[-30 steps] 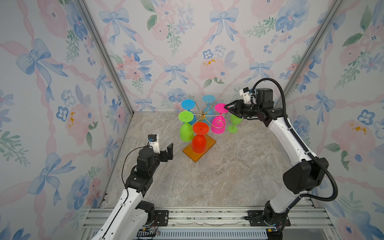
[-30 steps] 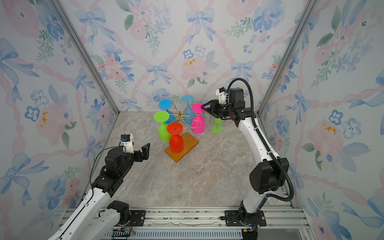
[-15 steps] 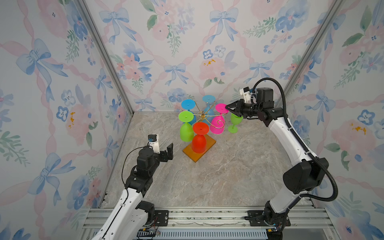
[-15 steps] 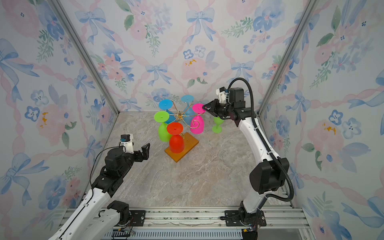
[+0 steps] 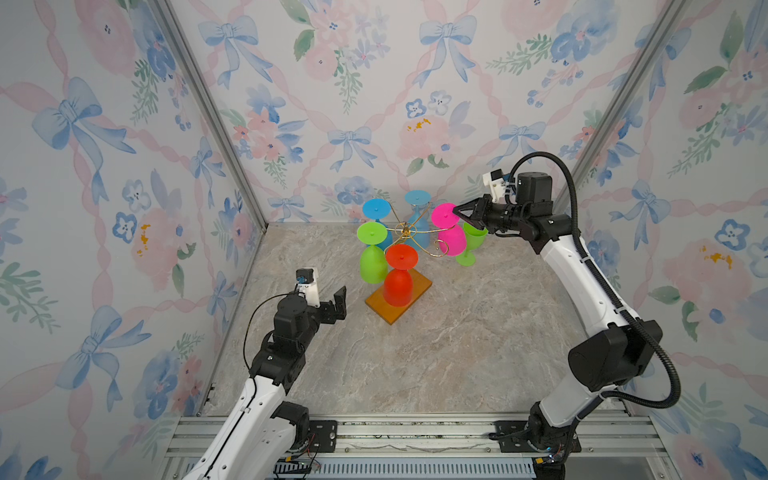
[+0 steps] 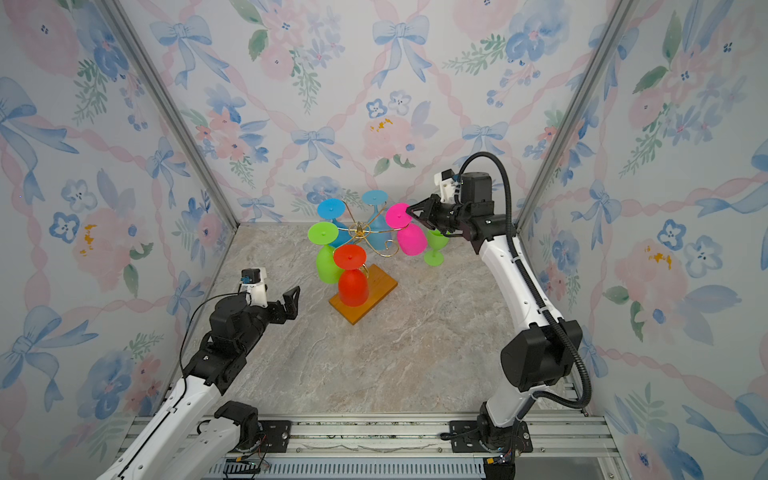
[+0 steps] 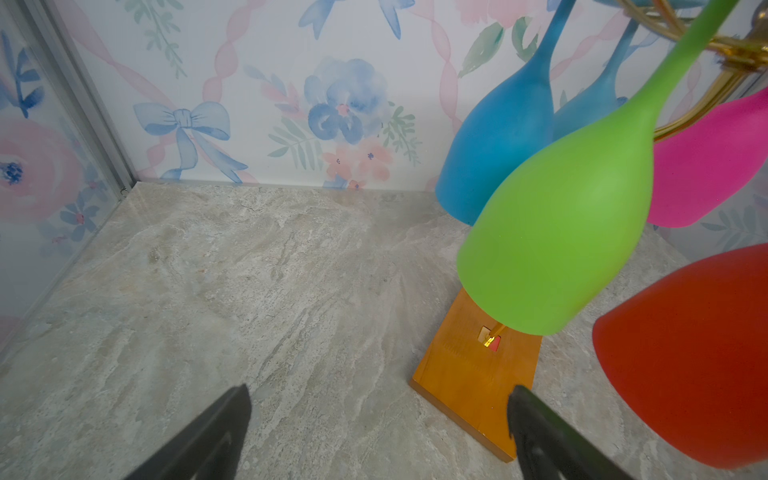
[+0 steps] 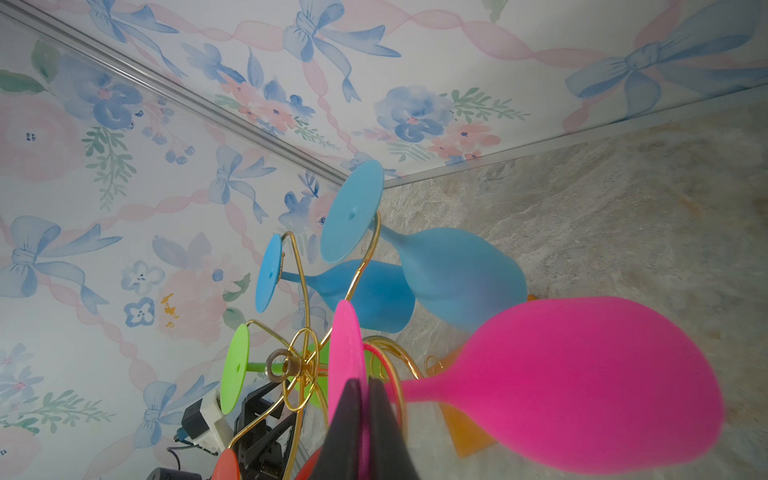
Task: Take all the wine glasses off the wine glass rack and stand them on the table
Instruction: 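Close the right gripper on the magenta glass base, then slide the magenta glass off the rack arm with the right gripper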
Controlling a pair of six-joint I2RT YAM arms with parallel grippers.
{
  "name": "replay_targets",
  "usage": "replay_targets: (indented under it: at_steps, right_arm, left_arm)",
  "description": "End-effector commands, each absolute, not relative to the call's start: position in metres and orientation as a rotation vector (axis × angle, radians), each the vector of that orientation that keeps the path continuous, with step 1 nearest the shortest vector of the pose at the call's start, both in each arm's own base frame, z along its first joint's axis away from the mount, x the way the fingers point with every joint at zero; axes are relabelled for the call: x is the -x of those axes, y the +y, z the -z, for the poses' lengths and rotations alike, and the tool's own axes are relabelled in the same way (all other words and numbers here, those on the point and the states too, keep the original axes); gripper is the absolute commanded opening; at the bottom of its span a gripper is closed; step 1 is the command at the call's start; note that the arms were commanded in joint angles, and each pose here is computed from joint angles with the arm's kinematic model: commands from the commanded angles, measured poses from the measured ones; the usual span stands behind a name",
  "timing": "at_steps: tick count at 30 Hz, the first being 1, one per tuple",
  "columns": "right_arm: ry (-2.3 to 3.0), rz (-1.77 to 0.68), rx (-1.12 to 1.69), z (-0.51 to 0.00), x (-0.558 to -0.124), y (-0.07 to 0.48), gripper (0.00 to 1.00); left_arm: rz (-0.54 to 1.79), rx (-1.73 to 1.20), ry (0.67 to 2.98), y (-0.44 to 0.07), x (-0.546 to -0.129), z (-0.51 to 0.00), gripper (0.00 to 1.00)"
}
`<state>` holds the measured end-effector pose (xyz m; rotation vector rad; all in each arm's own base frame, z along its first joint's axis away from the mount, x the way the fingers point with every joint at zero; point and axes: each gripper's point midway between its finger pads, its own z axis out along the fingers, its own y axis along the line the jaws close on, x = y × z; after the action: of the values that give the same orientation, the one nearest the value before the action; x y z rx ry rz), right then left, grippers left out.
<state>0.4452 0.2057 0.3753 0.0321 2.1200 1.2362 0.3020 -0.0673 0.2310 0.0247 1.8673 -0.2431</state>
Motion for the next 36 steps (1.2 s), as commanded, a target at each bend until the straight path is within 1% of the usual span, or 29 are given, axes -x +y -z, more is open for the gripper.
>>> replay_targets:
  at_steps: [1, 4, 5, 18, 36]
  right_arm:
    - [2.086, -1.241, -0.047, -0.39, -0.439, 0.2, 0.08]
    - [2.086, -1.266, -0.058, -0.39, -0.439, 0.201, 0.07]
    - [2.057, -1.273, -0.046, -0.402, -0.431, 0.2, 0.07]
    - [2.032, -1.326, -0.054, -0.405, -0.416, 0.201, 0.03]
    - [2.068, -1.384, 0.03, -0.399, -0.41, 0.24, 0.03]
  left_arm:
    - [0.25, -0.008, 1.846, -0.065, -0.301, -0.234, 0.98]
    - [0.25, -0.008, 1.844, -0.065, -0.301, -0.234, 0.98]
    - [0.25, -0.008, 1.845, -0.065, -0.301, -0.234, 0.98]
    - [0.257, -0.011, 1.843, -0.066, -0.301, -0.234, 0.98]
    - [0.257, -0.011, 1.847, -0.066, -0.301, -0.233, 0.98]
